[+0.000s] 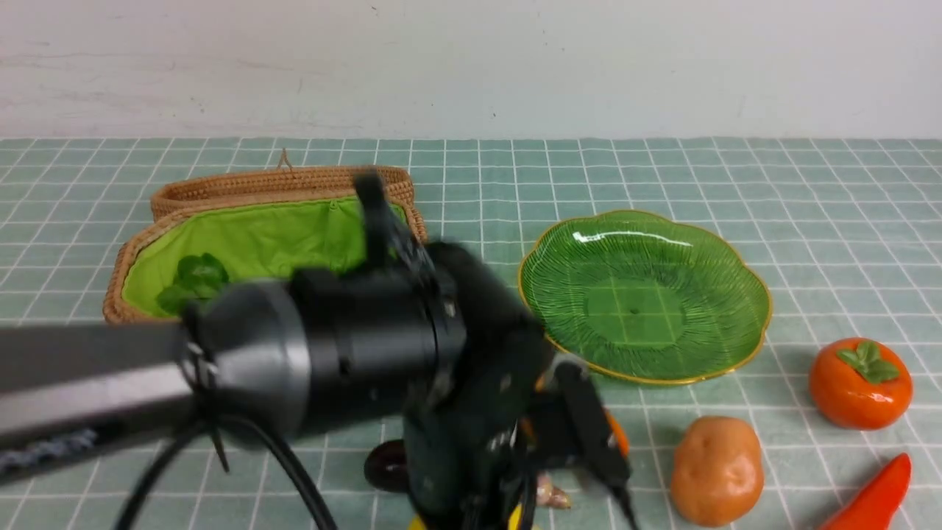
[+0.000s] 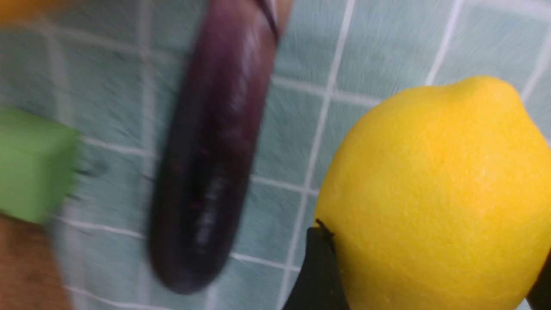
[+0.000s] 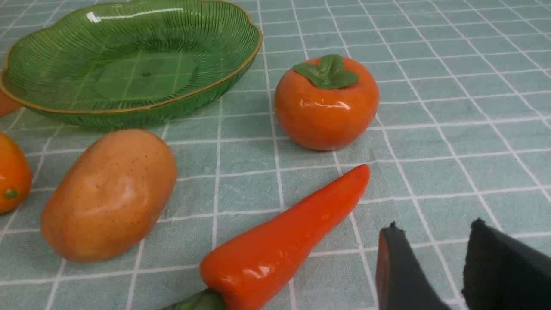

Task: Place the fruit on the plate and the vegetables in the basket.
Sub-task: Grab a lemon with your left arm and place it on the plate on the right

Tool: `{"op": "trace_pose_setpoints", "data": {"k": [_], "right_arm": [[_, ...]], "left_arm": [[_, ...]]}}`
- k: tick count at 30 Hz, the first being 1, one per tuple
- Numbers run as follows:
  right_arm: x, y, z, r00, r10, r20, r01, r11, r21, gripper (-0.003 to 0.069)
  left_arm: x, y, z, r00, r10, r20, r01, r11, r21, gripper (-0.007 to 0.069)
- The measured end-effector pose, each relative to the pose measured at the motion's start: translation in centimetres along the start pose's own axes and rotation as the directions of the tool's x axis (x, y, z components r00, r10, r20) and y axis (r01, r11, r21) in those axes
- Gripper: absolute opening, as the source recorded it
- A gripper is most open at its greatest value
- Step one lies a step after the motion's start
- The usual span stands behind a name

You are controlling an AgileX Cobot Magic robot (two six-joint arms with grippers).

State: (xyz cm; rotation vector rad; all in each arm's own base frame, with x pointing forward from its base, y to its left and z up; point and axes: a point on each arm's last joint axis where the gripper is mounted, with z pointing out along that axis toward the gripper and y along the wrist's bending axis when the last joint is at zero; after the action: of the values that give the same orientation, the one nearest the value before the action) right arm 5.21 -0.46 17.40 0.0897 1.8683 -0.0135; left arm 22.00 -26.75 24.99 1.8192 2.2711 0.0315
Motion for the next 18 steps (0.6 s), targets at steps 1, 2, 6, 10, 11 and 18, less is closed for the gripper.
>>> {"op": "trace_pose_setpoints", "data": {"k": [1, 2, 6, 10, 11, 18], "right_arm": [[0.0, 0.0, 0.0, 1.000, 0.000, 0.000, 0.000, 1.000, 0.000, 0.0242], [0.0, 0.0, 0.0, 1.000, 0.000, 0.000, 0.000, 1.000, 0.000, 0.0242], [0.0, 0.0, 0.0, 1.000, 0.000, 0.000, 0.000, 1.000, 0.000, 0.0242], [0.0, 0.0, 0.0, 1.000, 0.000, 0.000, 0.000, 1.000, 0.000, 0.0242], [0.0, 0.0, 0.0, 1.000, 0.000, 0.000, 0.000, 1.000, 0.000, 0.0242], [0.0, 0.0, 0.0, 1.000, 0.000, 0.000, 0.000, 1.000, 0.000, 0.0242]], "left_arm": [[-0.3, 0.2, -0.5, 1.000, 0.003, 0.017, -0.003, 1.000, -0.007, 0.0542], [-1.3, 1.5, -2.6, 0.996, -0.010, 0.094, 0.013, 0.999, -0.037, 0.0542], [-3.2, 5.0, -5.4, 0.952, -0.057, 0.300, 0.095, 0.989, -0.115, 0.0542], [-6.6, 9.7, -5.3, 0.807, -0.095, 0.583, 0.249, 0.950, -0.190, 0.0540], [-7.3, 10.4, -4.4, 0.769, -0.109, 0.630, 0.286, 0.940, -0.186, 0.0540], [-10.0, 12.3, 4.7, 0.702, -0.090, 0.706, 0.338, 0.915, -0.220, 0.0540]]}}
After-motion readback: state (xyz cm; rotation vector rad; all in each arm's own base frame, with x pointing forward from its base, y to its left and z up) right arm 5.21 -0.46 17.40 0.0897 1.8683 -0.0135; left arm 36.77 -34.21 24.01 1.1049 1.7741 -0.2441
